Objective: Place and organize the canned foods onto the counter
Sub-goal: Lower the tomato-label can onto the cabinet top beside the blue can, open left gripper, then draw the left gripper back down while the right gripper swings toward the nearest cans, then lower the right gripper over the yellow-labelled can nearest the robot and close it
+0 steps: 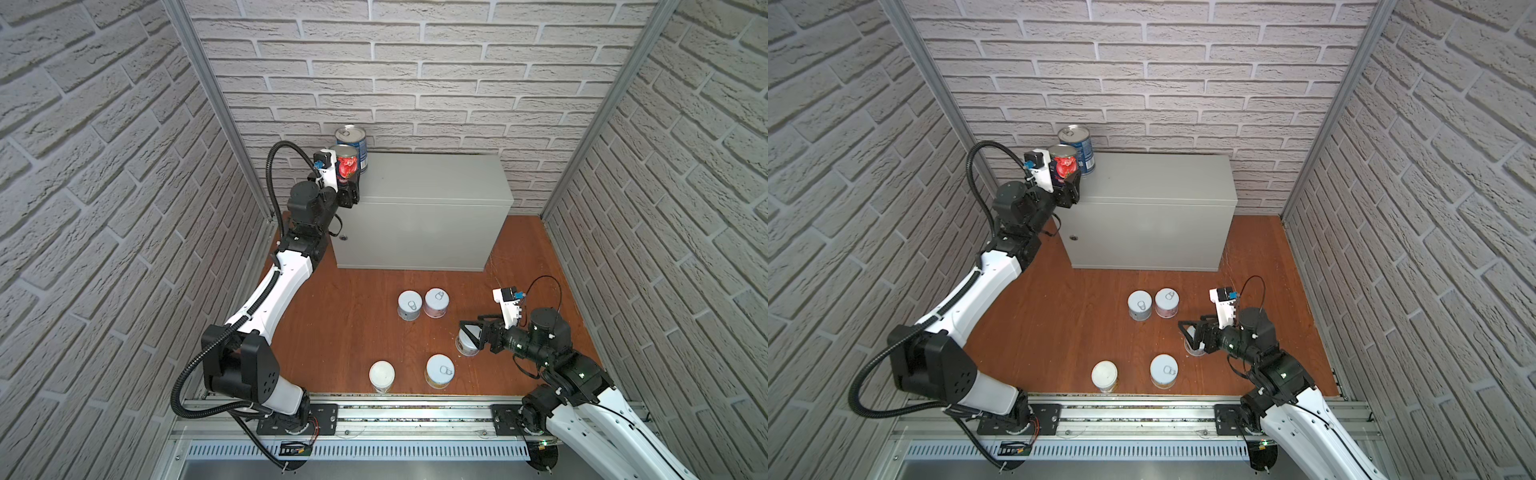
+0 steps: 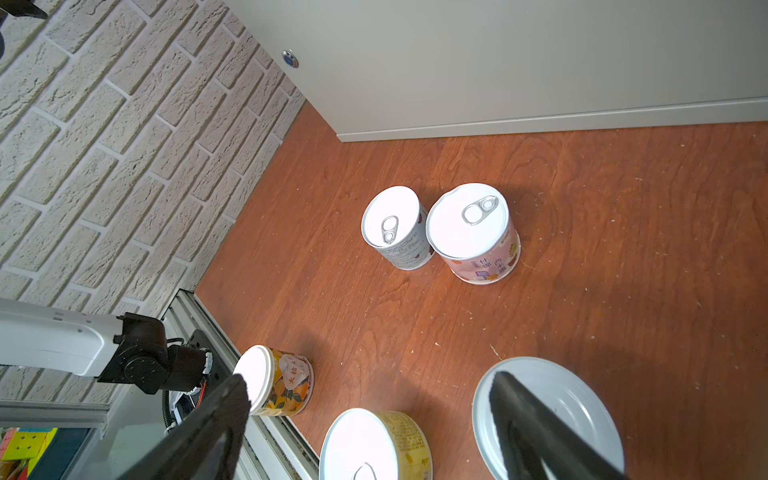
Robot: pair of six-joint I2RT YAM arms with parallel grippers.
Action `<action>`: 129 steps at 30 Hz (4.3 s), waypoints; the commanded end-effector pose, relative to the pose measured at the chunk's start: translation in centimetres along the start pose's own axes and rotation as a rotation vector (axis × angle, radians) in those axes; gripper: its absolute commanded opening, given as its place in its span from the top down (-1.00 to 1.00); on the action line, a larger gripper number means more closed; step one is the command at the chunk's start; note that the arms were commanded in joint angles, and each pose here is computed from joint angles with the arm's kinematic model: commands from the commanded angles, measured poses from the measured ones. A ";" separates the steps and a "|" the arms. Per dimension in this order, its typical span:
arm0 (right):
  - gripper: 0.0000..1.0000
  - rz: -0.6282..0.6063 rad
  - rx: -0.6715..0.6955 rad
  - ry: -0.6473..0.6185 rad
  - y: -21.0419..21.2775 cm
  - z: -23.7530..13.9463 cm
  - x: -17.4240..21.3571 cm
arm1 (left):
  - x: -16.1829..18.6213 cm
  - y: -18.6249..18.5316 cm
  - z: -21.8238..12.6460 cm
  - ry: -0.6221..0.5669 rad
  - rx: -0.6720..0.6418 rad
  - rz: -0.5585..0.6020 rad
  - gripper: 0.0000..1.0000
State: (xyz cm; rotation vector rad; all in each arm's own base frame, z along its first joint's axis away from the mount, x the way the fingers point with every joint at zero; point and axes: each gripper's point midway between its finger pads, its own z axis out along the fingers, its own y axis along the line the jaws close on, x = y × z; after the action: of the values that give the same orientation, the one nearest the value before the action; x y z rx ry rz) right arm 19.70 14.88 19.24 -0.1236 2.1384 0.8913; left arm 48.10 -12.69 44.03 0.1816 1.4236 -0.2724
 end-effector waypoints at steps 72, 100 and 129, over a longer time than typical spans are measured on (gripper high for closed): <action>-0.84 0.039 0.009 -0.010 1.1 1.0 -3.0 | 11.5 -1.9 -18.4 0.473 -0.310 -0.066 -0.96; -0.82 -0.339 0.012 0.419 14.0 12.0 10.0 | 19.6 3.1 -24.9 0.746 -0.277 -0.514 -0.97; -0.81 -0.436 0.077 0.623 14.1 14.3 17.2 | 18.7 3.6 -25.6 0.685 -0.294 -0.511 -0.96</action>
State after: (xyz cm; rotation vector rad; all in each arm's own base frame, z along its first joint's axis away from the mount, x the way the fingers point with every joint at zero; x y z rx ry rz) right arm 11.83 37.44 8.04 -0.9062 2.5639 0.5549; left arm 27.00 -3.71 21.38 -0.3666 2.1977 -0.4404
